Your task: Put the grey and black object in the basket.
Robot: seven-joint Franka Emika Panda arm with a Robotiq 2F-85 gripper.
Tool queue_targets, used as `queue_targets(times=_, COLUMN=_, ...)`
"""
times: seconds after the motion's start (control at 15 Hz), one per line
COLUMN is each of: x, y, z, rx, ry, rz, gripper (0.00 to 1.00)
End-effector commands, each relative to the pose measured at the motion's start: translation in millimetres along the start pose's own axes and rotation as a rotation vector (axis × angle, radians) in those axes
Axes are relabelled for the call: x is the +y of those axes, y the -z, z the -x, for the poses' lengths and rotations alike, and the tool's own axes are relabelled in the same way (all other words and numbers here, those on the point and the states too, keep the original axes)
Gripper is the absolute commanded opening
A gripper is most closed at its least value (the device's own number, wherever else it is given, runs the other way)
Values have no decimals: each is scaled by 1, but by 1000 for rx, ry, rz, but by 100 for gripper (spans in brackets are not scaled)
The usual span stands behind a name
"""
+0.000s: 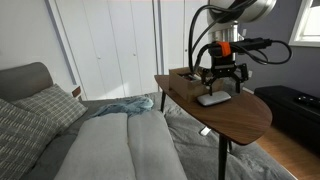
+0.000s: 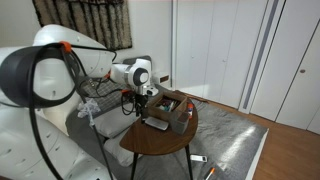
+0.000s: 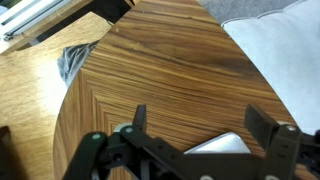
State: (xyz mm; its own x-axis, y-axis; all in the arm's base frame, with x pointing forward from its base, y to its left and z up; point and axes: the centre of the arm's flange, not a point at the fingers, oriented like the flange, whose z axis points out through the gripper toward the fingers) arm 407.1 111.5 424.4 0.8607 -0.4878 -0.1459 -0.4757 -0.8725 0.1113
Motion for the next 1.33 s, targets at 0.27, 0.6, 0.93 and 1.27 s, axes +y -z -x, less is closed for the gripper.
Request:
queue_targets(times=0.27, x=27, y=-9, z=29, rx=104, ry=-147, rz=60, gripper=100)
queue_targets(times=0.6, x=27, y=-13, z=25, rx=164, ry=-362, rz=35, gripper=100)
queue_targets(times=0.93, x=25, y=-17, z=19, rx=222, ry=-608, rz=-28, gripper=100)
queue_targets(times=1.27, x=39, y=-29, z=19, rx=258, ry=-864, rz=-14, gripper=100)
